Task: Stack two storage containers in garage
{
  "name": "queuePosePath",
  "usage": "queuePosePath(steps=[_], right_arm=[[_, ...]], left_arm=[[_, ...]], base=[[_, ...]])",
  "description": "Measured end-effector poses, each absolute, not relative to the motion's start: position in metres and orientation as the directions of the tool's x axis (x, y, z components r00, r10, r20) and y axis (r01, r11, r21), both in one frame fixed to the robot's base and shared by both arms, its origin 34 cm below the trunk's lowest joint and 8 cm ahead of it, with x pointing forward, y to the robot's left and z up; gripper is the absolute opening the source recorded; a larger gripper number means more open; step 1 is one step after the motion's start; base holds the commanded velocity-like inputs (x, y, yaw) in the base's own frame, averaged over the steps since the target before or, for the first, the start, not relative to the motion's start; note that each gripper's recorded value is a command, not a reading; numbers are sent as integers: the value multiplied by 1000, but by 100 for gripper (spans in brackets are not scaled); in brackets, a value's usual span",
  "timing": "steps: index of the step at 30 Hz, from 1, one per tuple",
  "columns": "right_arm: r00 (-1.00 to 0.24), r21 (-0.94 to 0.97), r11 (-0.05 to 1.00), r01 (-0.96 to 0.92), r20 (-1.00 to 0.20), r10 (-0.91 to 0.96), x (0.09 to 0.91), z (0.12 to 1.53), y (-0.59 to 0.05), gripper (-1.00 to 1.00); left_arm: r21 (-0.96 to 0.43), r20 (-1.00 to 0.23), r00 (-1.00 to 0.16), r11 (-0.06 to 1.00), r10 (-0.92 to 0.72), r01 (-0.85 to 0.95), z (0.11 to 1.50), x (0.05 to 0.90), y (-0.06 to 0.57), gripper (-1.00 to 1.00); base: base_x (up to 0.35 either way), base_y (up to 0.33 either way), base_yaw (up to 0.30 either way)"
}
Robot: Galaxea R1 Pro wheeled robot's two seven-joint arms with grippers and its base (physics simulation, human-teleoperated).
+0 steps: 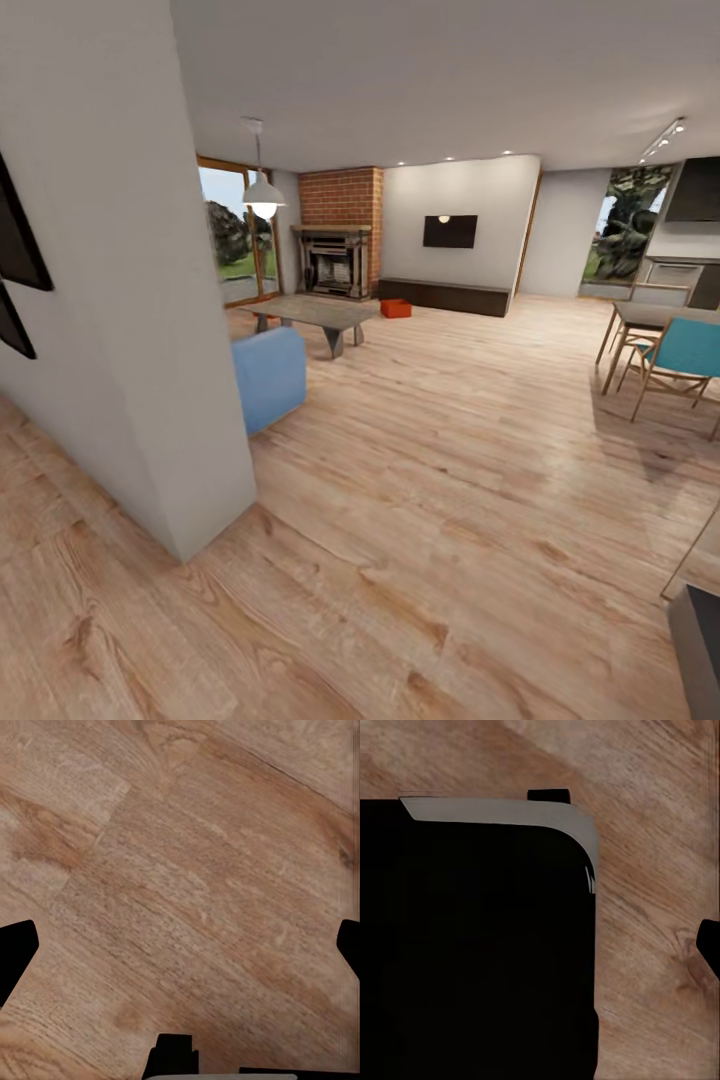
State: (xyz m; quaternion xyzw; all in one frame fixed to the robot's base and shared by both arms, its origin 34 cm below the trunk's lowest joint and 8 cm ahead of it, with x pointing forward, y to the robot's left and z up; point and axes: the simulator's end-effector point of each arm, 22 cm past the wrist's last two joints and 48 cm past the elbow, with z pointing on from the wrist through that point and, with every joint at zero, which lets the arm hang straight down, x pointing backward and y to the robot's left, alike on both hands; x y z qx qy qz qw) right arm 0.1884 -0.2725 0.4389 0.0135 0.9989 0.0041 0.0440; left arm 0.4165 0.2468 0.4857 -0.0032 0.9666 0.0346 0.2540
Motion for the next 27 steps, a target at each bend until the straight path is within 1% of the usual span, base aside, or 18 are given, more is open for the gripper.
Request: queuePosePath(steps=[27], right_arm=[[-996, 8, 1000, 25, -87, 26, 188, 439, -273, 100]], left_arm=[[49, -508, -861, 999, 7, -21, 488, 420, 235, 100]], base=[[282, -179, 0]])
